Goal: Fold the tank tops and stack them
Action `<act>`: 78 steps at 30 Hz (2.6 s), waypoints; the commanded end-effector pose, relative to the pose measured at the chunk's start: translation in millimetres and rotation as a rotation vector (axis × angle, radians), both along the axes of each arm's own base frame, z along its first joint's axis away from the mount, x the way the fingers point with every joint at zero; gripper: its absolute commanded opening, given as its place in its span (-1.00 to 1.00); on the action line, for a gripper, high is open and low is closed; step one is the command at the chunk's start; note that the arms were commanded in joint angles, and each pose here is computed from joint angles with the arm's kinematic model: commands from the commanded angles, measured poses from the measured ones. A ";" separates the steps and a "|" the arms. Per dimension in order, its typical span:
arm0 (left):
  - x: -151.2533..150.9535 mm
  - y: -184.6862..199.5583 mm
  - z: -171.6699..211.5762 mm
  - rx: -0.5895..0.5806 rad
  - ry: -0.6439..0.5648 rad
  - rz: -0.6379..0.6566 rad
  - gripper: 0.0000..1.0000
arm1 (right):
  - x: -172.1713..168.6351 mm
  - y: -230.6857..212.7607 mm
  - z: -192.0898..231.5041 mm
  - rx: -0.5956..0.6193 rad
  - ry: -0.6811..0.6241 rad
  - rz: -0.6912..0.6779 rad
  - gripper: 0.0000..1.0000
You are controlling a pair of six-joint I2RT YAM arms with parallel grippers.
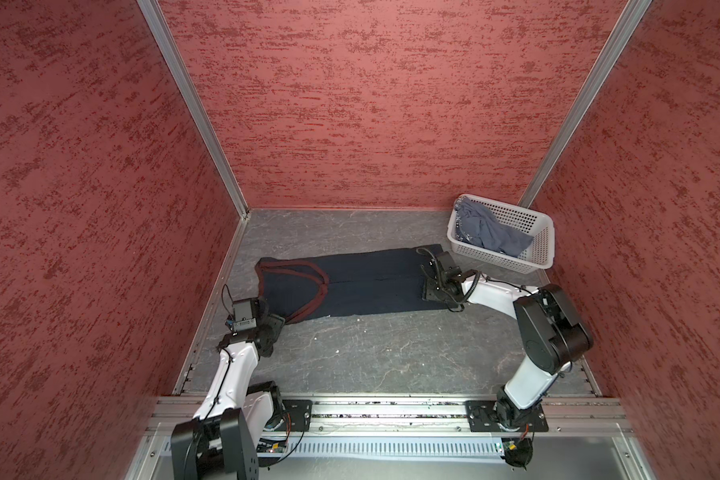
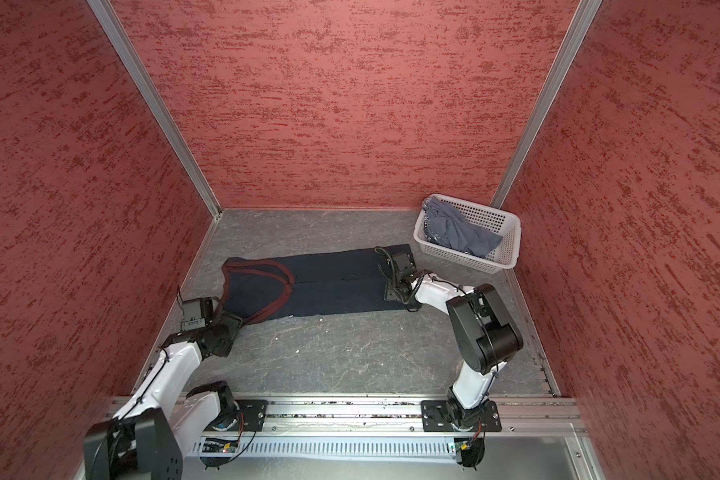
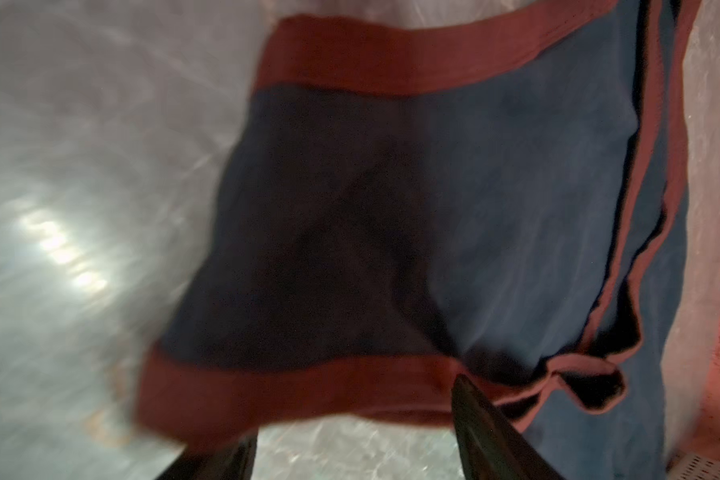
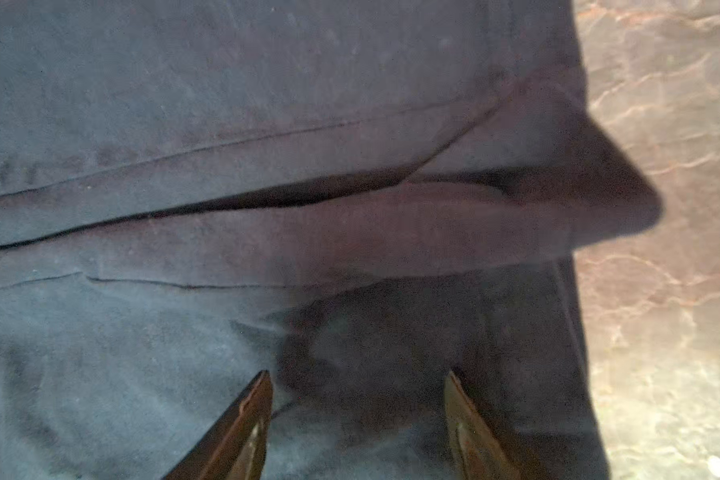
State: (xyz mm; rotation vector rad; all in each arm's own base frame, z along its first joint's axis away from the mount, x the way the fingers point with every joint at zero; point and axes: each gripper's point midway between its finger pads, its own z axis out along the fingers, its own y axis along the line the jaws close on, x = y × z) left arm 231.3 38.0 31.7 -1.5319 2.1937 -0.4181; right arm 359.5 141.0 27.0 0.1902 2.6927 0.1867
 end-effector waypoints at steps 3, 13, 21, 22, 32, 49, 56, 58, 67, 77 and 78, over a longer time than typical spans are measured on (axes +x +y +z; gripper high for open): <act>38.5 12.6 7.8 -0.003 -0.081 -0.014 0.28 | 1.1 -8.5 8.7 0.000 -0.030 -0.017 0.35; 56.3 31.0 15.2 0.040 -0.020 -0.016 -0.04 | 0.2 -15.2 7.9 -0.002 -0.025 -0.039 0.36; 62.2 38.4 13.3 0.039 0.005 -0.012 0.04 | -0.8 -17.3 9.8 -0.014 -0.022 -0.043 0.36; 62.2 39.9 12.3 0.039 0.010 -0.010 0.05 | -0.6 -18.1 10.1 -0.016 -0.023 -0.046 0.36; 55.2 58.9 -5.8 -0.016 0.037 0.063 0.25 | 1.3 -22.9 23.1 -0.038 -0.052 -0.043 0.38; 67.4 -13.3 78.5 0.100 -0.107 -0.189 0.97 | 43.4 -1.0 82.5 -0.031 -0.188 0.083 0.51; 78.7 -80.9 39.7 0.055 -0.047 -0.350 0.94 | 79.2 23.0 66.3 -0.001 -0.139 0.112 0.51; 83.4 -85.4 28.9 0.048 -0.024 -0.372 0.93 | 87.1 27.8 57.9 -0.001 -0.119 0.119 0.51; 96.7 -79.3 -10.3 0.095 0.083 -0.436 0.92 | 88.0 17.7 7.4 -0.099 0.008 0.086 0.50; 141.6 -77.6 -16.8 0.180 0.148 -0.572 0.93 | 1.8 -13.9 -25.8 -0.107 0.177 0.000 0.47; 149.4 -78.2 -16.1 0.191 0.150 -0.593 0.94 | -11.2 -13.0 -26.6 -0.084 0.189 -0.003 0.47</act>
